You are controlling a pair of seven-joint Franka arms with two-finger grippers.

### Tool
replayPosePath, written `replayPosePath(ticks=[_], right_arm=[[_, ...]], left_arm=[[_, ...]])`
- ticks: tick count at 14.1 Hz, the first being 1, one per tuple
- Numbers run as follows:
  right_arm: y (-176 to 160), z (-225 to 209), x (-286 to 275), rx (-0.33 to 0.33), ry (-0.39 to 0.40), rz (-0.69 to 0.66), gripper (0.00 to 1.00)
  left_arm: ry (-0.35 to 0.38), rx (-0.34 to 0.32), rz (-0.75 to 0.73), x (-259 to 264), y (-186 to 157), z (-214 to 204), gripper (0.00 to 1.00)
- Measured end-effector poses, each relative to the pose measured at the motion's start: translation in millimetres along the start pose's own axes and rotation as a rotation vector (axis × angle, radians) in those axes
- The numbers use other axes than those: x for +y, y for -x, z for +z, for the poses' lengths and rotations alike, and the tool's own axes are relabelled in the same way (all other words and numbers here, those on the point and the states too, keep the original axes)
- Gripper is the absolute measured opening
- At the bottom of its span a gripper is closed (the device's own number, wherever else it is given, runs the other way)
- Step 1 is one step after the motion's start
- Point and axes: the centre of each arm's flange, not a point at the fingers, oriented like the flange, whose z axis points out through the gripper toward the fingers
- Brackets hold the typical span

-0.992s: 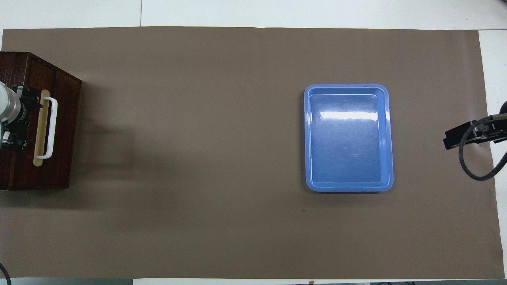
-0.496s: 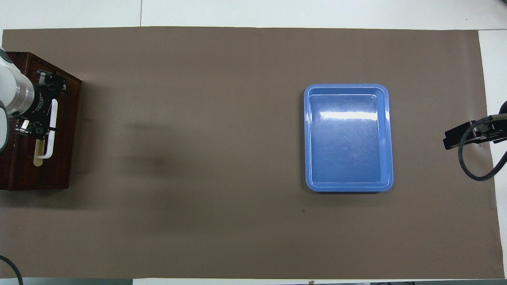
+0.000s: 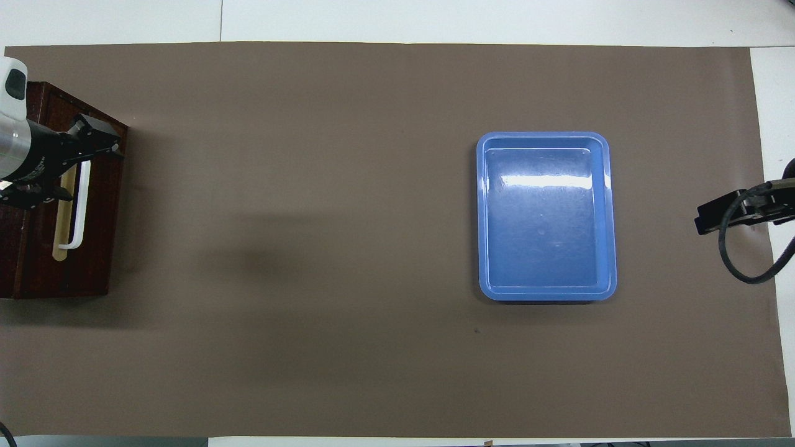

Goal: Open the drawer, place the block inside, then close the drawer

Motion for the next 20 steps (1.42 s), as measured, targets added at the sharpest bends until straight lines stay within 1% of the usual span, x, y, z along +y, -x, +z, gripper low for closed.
replayPosePath(ticks=[2, 3, 6, 11, 15, 20], right_arm=[[0, 0, 0, 0.000, 0.000, 0.000, 1.00], [0, 0, 0, 0.000, 0.000, 0.000, 1.00], [0, 0, 0, 0.000, 0.000, 0.000, 1.00], [0, 0, 0, 0.000, 0.000, 0.000, 1.00], [0, 0, 0, 0.000, 0.000, 0.000, 1.00], [0, 0, 0, 0.000, 0.000, 0.000, 1.00]], left_arm=[[-0.005, -0.007, 0.139, -7, 1, -6, 1.00], [-0.002, -0.010, 0.174, -8, 1, -8, 1.00], [0.020, -0.014, 0.208, -2, 7, -11, 1.00], [0.022, -0.017, 0.256, 4, 14, -15, 1.00], [0.003, -0.064, 0.433, 0, 20, -13, 1.00], [-0.009, -0.101, 0.498, -3, 26, -14, 1.00]])
